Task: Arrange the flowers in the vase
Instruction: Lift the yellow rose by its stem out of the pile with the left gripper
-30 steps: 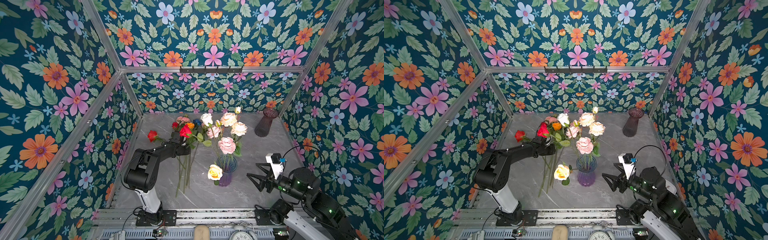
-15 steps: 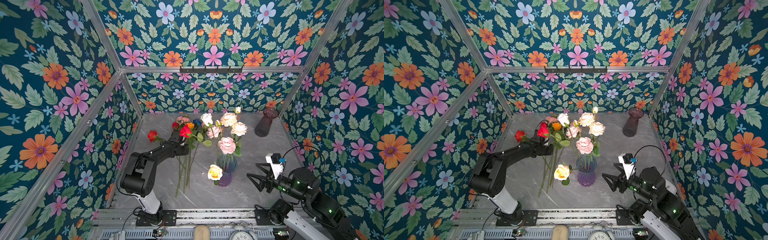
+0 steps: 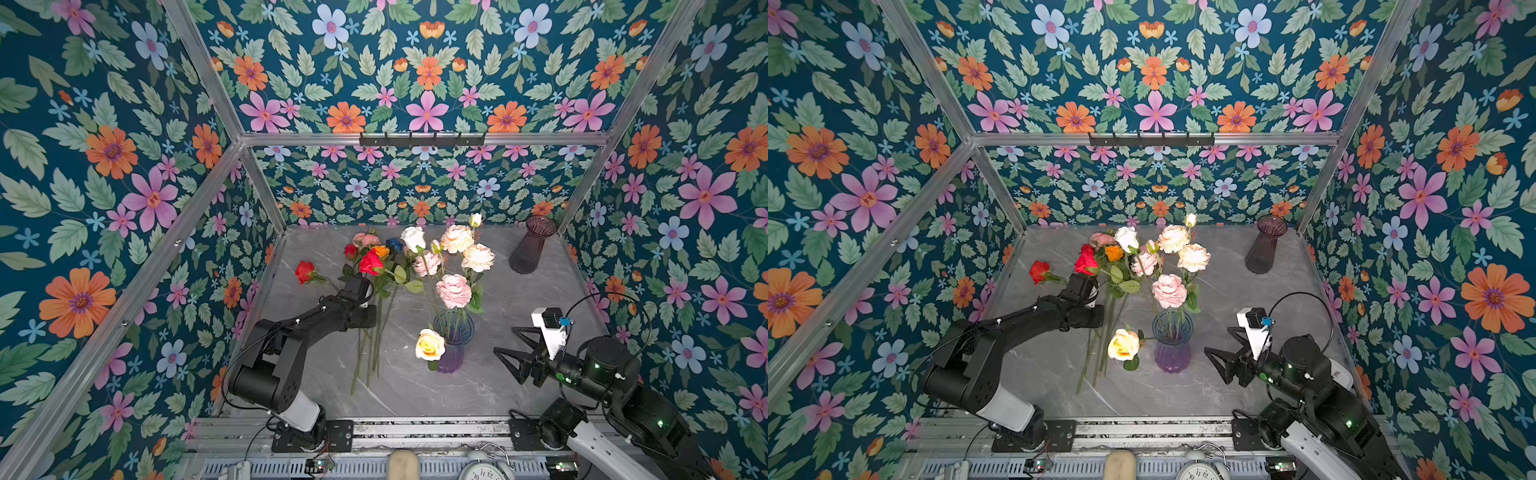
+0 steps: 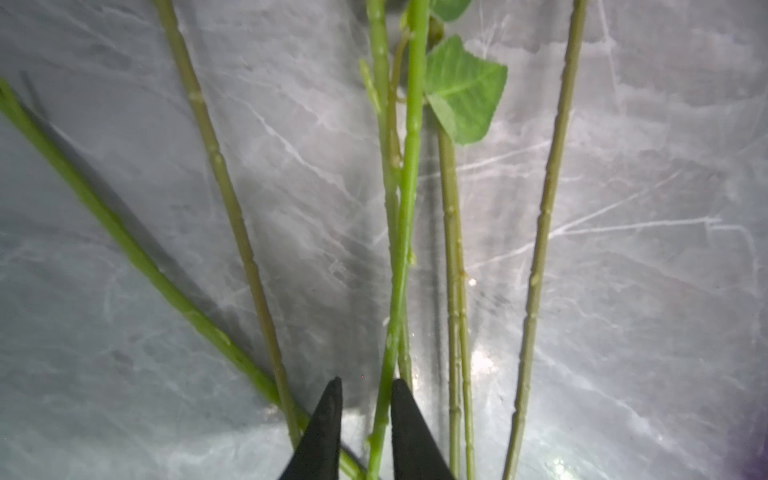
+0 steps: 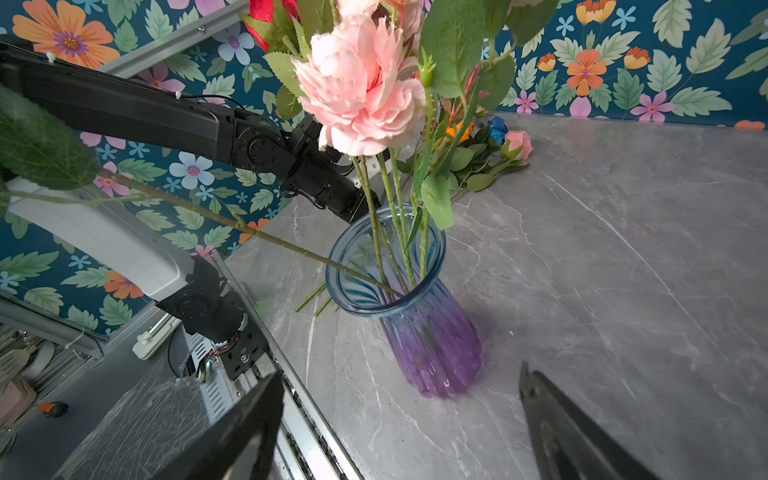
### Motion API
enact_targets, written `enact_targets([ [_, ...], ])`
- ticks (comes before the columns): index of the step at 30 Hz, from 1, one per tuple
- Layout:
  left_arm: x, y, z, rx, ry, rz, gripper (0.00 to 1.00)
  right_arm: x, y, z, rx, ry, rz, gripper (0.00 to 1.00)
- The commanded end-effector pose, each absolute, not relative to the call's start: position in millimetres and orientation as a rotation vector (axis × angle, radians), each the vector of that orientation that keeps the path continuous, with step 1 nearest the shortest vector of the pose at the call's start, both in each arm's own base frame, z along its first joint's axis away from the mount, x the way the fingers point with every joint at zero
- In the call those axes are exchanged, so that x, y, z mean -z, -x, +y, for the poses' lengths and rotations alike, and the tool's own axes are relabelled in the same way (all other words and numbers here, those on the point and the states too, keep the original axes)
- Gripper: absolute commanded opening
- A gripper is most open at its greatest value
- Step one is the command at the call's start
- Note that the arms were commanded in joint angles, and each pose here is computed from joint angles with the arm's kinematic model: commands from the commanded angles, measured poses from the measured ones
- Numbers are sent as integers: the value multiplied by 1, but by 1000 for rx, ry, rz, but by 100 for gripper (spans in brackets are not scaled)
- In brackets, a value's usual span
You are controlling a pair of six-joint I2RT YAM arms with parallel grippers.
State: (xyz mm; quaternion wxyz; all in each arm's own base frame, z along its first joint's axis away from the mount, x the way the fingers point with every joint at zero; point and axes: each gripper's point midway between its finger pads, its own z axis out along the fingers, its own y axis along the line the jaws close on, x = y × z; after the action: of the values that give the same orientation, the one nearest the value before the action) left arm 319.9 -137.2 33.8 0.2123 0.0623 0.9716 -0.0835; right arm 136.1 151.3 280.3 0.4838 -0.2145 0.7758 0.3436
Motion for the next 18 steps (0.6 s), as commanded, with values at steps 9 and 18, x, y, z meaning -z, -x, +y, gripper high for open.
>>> enact_targets([
  [9, -26, -317, -133, 153, -178, 2716, 22, -286, -137, 152, -843, 515, 1863, 90],
  [18, -17, -328, -139, 124, -201, 2731, 2, -287, -136, 151, -843, 514, 1860, 90],
])
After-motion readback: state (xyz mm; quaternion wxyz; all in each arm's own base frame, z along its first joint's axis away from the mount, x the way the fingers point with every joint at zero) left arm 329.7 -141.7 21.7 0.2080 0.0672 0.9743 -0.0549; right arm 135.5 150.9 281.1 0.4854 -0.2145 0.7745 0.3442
